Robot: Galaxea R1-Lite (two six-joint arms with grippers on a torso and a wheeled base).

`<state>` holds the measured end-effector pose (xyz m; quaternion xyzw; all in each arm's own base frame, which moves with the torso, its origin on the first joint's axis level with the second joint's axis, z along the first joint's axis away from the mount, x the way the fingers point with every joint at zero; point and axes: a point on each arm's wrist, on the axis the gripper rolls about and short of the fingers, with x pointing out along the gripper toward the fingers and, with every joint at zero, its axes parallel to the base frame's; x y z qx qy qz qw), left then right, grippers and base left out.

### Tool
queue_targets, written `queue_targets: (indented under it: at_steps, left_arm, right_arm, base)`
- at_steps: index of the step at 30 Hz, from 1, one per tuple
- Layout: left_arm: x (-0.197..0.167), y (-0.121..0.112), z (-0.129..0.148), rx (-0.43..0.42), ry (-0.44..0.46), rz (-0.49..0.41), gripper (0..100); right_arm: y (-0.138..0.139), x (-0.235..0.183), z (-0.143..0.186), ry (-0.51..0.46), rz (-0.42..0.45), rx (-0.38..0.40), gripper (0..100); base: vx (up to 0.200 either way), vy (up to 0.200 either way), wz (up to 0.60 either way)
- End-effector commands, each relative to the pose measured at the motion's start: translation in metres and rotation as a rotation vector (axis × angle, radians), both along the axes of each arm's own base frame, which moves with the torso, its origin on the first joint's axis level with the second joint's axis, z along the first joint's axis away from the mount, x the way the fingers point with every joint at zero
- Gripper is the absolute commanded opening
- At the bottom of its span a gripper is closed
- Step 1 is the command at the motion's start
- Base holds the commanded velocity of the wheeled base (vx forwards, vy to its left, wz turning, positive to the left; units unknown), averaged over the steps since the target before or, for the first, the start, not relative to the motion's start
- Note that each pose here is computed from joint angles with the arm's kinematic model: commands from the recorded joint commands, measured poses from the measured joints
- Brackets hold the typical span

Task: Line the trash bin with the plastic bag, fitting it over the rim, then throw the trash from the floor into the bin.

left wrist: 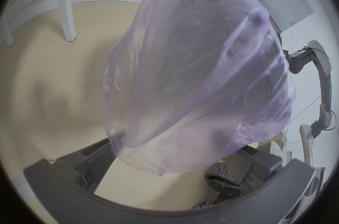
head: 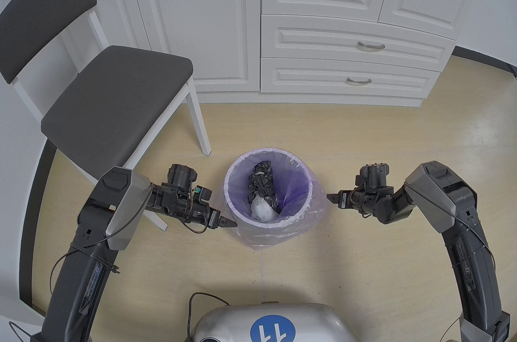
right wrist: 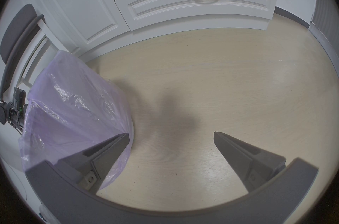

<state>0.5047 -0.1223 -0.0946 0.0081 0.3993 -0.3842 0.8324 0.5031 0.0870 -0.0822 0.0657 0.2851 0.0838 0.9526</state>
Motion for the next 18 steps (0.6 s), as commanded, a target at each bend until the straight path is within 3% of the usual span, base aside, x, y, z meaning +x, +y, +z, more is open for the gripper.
queue_targets:
  at_steps: [1,10,18]
  left_arm:
    - [0.0,0.0,0.005,0.01,-0.01,-0.015,100]
    - [-0.012,0.015,0.031,0.094,-0.071,-0.14,100]
    - [-0.044,0.031,0.052,0.096,-0.085,-0.124,100]
  right_arm:
    - [-0.001,-0.001,0.0,0.002,0.005,-0.009,100]
    - [-0.003,-0.008,0.006,0.018,0.014,-0.014,100]
    - [-0.003,-0.01,0.007,0.023,0.031,-0.022,100]
  base:
    - [0.0,0.0,0.0]
    - [0.0,0.0,0.0]
    - [0.0,0.0,0.0]
